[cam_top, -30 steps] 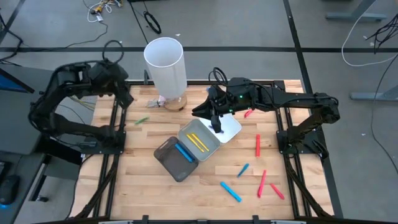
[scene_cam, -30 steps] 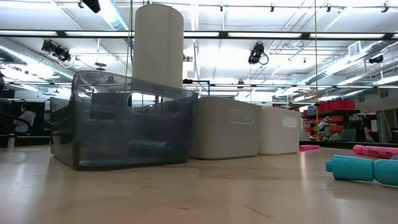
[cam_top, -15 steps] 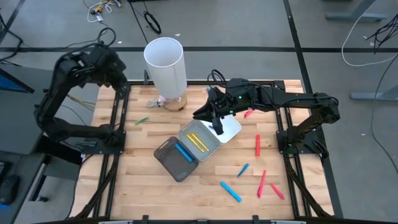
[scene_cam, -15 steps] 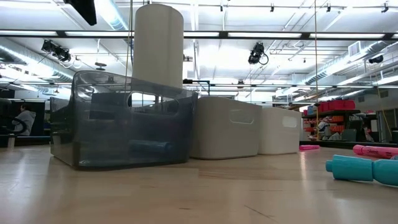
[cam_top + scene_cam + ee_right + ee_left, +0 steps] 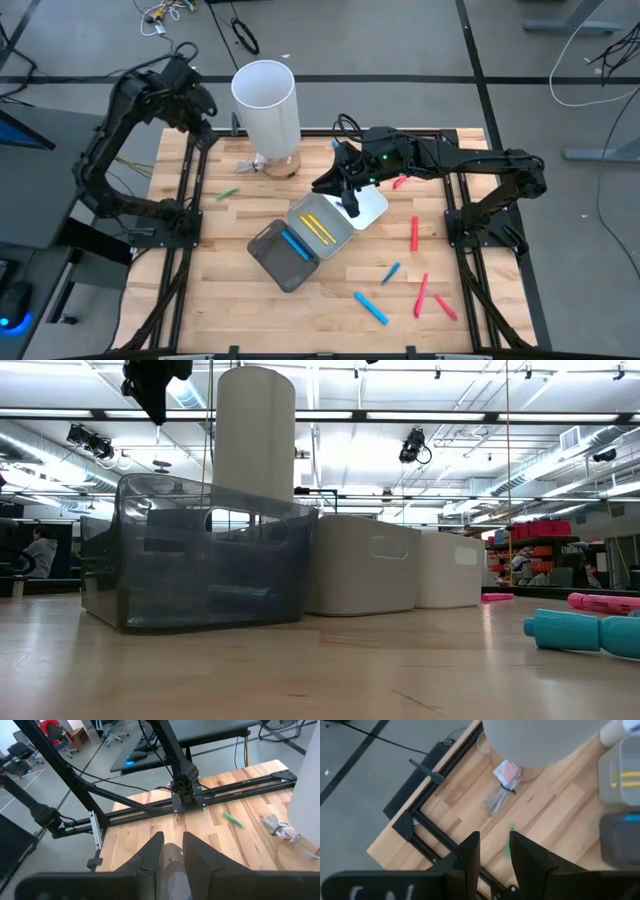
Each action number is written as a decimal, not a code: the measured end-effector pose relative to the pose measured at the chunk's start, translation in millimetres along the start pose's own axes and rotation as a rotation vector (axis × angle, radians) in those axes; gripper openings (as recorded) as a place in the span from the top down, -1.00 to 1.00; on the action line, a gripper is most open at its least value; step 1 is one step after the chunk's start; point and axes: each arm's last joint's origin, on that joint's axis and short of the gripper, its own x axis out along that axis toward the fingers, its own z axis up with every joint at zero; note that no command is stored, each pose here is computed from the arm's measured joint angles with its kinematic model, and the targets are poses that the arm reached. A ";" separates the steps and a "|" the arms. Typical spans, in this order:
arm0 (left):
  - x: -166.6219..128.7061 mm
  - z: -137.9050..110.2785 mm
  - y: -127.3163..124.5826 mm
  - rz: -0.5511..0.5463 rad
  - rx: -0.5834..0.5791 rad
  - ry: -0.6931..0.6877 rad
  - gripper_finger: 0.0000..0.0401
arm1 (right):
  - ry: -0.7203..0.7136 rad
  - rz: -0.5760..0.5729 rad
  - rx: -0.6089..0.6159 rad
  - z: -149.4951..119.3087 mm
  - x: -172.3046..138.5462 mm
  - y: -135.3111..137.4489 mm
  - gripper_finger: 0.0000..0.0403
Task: Pick & Place Markers
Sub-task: Put the green pen into the white bin
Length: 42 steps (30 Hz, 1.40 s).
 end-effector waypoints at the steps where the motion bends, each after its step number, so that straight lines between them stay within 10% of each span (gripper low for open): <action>1: 2.2 -1.3 0.5 0.000 0.006 0.010 0.44 | 0.000 0.000 -0.001 0.0 0.0 0.0 0.64; 20: 85.8 -43.4 -7.9 -0.081 0.012 0.369 0.44 | 0.001 -0.002 -0.060 -0.1 0.0 -0.1 0.64; 42: 111.3 -38.6 -18.5 -0.107 -0.009 0.289 0.44 | -0.001 -0.003 -0.077 0.1 0.0 -0.2 0.64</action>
